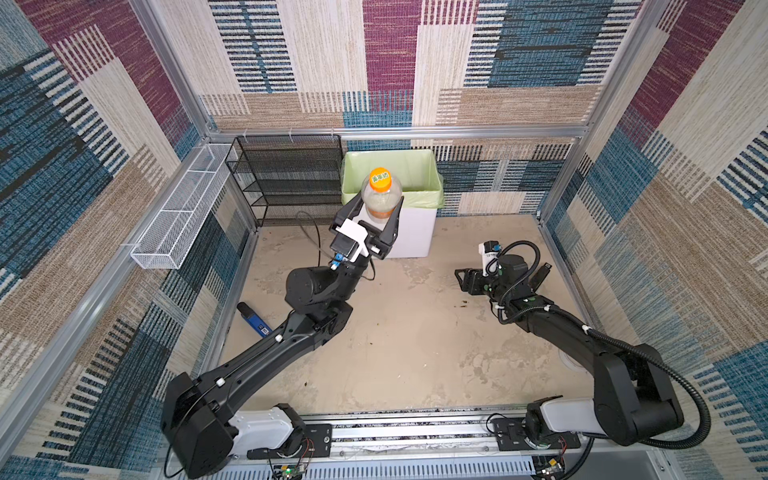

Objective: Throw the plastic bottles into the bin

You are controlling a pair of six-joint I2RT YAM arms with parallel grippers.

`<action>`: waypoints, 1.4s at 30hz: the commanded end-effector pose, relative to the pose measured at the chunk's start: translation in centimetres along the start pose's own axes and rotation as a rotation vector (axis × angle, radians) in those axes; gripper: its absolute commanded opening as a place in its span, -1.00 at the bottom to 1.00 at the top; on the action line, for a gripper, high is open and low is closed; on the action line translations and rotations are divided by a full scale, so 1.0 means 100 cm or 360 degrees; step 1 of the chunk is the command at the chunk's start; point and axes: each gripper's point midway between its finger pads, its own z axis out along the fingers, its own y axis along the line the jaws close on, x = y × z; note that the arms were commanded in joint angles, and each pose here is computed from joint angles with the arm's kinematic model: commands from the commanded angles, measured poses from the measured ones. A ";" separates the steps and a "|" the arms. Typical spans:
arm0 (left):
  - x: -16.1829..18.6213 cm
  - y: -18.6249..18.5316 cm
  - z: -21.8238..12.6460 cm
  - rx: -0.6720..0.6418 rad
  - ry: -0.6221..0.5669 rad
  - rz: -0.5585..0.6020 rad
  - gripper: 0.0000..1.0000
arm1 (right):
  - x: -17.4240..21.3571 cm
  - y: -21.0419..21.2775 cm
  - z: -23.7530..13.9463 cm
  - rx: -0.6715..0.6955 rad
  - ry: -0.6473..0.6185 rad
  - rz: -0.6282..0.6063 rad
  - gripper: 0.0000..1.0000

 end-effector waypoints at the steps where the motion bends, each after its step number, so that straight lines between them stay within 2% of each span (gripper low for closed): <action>1: 0.061 0.040 0.044 -0.0253 0.0346 0.0001 0.38 | -0.011 0.002 0.004 -0.0006 -0.0062 0.0021 0.46; 3: 0.136 0.076 0.065 -0.0309 0.0711 -0.0278 0.42 | -0.008 0.003 0.007 -0.0010 -0.0040 0.0029 0.46; 5: 0.187 0.102 0.071 -0.0350 0.0984 -0.0544 0.43 | -0.006 0.006 0.006 -0.0018 -0.0038 0.0025 0.45; 8: 0.225 0.104 0.070 -0.0291 0.1206 -0.0719 0.54 | -0.002 0.005 -0.001 -0.0014 -0.0053 0.0028 0.46; 11: 0.231 0.094 0.068 -0.0207 0.1264 -0.0741 0.79 | 0.005 0.002 -0.003 0.0004 -0.0035 0.0021 0.46; 12: 0.228 0.092 0.068 -0.0183 0.1252 -0.0737 0.99 | 0.007 0.003 -0.003 0.0000 -0.0030 0.0021 0.46; 20: 0.215 0.094 0.054 -0.0166 0.1300 -0.0662 0.98 | 0.000 0.010 -0.002 -0.0059 -0.0056 0.0019 0.46; 25: 0.187 0.090 0.030 -0.0126 0.1228 -0.0641 0.99 | 0.003 0.007 -0.002 -0.0035 -0.0045 0.0011 0.46; 28: 0.176 0.086 -0.005 -0.0108 0.1229 -0.0562 1.00 | 0.005 0.002 -0.005 0.0005 -0.0056 -0.0006 0.49; 32: 0.185 0.095 -0.079 -0.0239 0.1337 -0.0420 0.99 | -0.003 -0.003 -0.012 0.0056 -0.0151 -0.0028 0.60; 35: 0.201 0.111 -0.147 -0.0420 0.1465 -0.0285 0.99 | -0.017 -0.013 -0.024 0.0164 -0.0294 -0.0060 0.66; 39: 0.217 0.140 -0.240 -0.0759 0.1624 -0.0158 0.99 | -0.035 -0.028 -0.056 0.0323 -0.0579 -0.0099 0.75; 42: 0.222 0.149 -0.289 -0.0924 0.1641 -0.0113 0.99 | -0.042 -0.039 -0.080 0.0429 -0.0785 -0.0124 0.79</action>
